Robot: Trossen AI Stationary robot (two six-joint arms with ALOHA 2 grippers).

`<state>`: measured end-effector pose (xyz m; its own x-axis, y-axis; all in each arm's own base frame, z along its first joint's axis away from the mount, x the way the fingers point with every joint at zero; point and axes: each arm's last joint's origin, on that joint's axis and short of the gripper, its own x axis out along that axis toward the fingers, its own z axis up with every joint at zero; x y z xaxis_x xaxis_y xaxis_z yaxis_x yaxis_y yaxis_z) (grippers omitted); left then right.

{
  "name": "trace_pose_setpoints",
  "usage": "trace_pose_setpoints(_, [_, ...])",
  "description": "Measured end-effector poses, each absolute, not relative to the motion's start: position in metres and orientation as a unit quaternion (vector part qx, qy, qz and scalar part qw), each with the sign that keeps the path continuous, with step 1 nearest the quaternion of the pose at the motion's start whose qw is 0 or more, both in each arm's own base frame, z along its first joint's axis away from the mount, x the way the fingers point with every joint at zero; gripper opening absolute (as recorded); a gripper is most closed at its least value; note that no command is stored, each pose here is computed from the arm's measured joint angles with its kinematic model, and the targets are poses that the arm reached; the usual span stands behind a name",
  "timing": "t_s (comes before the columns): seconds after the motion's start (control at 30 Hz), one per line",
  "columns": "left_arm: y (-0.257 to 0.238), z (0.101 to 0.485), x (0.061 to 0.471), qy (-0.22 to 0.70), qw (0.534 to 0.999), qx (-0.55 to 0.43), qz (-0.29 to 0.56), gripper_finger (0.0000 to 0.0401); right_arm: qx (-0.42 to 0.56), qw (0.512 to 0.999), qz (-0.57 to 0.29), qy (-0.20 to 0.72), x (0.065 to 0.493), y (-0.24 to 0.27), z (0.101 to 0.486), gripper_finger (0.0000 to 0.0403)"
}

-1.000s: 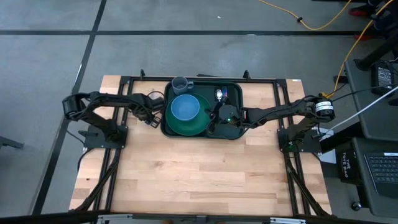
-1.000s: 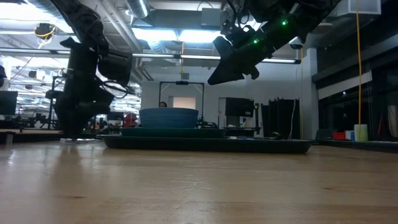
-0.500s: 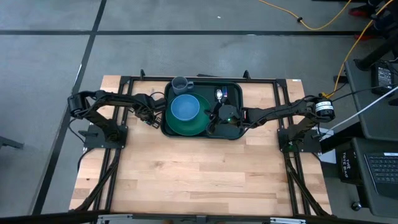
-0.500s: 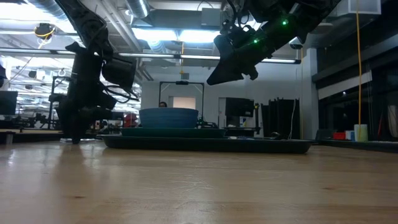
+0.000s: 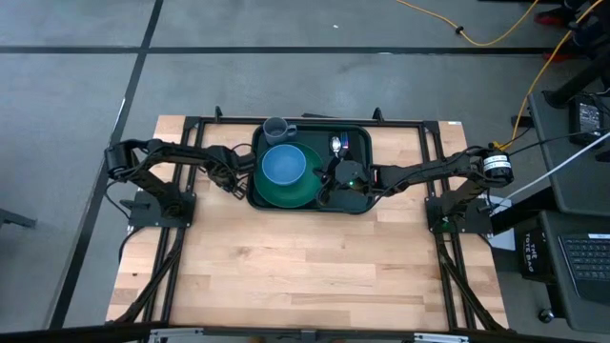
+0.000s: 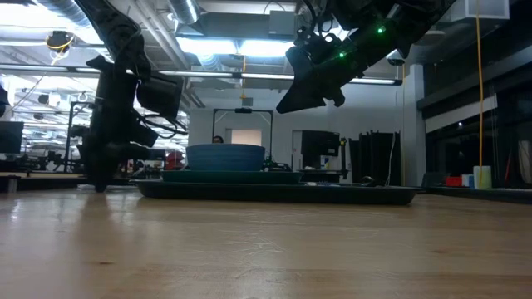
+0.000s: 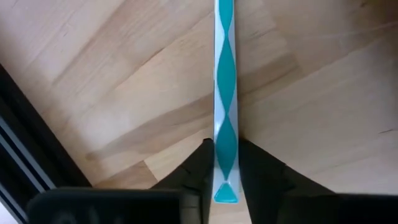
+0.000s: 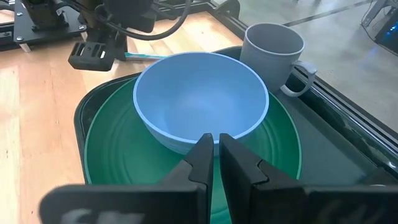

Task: Set up tray
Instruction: Put the blue patterned table knife on top of the table napkin on the black tray

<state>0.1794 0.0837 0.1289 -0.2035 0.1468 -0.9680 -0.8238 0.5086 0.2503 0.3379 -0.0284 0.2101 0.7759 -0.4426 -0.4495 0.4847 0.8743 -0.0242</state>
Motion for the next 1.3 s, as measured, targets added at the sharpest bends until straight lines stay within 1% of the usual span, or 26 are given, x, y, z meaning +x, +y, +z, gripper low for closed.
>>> trace_pose_setpoints(0.1, [0.084,0.129,0.179,0.653,0.574,-0.259,0.422,0.0043,0.046,0.941,-0.246,0.227,0.338,-0.028,0.210,0.0032])
trace_pose_setpoints(0.2, [0.084,0.129,0.179,0.655,0.573,-0.256,0.421,0.0030,0.047,0.941,-0.246,0.227,0.338,-0.028,0.210,0.0032])
trace_pose_setpoints(0.4, [0.084,0.130,0.175,0.667,0.566,-0.241,0.421,0.0029,0.048,0.941,-0.246,0.226,0.338,-0.028,0.210,0.0032])
trace_pose_setpoints(0.53, [0.087,0.134,0.172,0.662,0.572,-0.240,0.421,0.0028,0.048,0.941,-0.246,0.226,0.338,-0.028,0.210,0.0032])
trace_pose_setpoints(0.6, [0.088,0.137,0.165,0.664,0.564,-0.239,0.430,0.0028,0.048,0.941,-0.246,0.226,0.338,-0.028,0.210,0.0032])
trace_pose_setpoints(0.7, [0.093,0.146,0.160,0.646,0.567,-0.239,0.452,0.0028,0.048,0.941,-0.246,0.226,0.338,-0.028,0.210,0.0032])
trace_pose_setpoints(0.8, [0.095,0.154,0.151,0.641,0.560,-0.236,0.469,0.0028,0.048,0.941,-0.246,0.226,0.338,-0.028,0.210,0.0032])
trace_pose_setpoints(1.13, [0.095,0.184,0.139,0.563,0.618,-0.245,0.490,0.0028,0.048,0.941,-0.246,0.226,0.338,-0.028,0.210,0.0032])
trace_pose_setpoints(1.3, [0.088,0.199,0.133,0.528,0.665,-0.236,0.473,0.0028,0.048,0.941,-0.246,0.226,0.338,-0.028,0.210,0.0032])
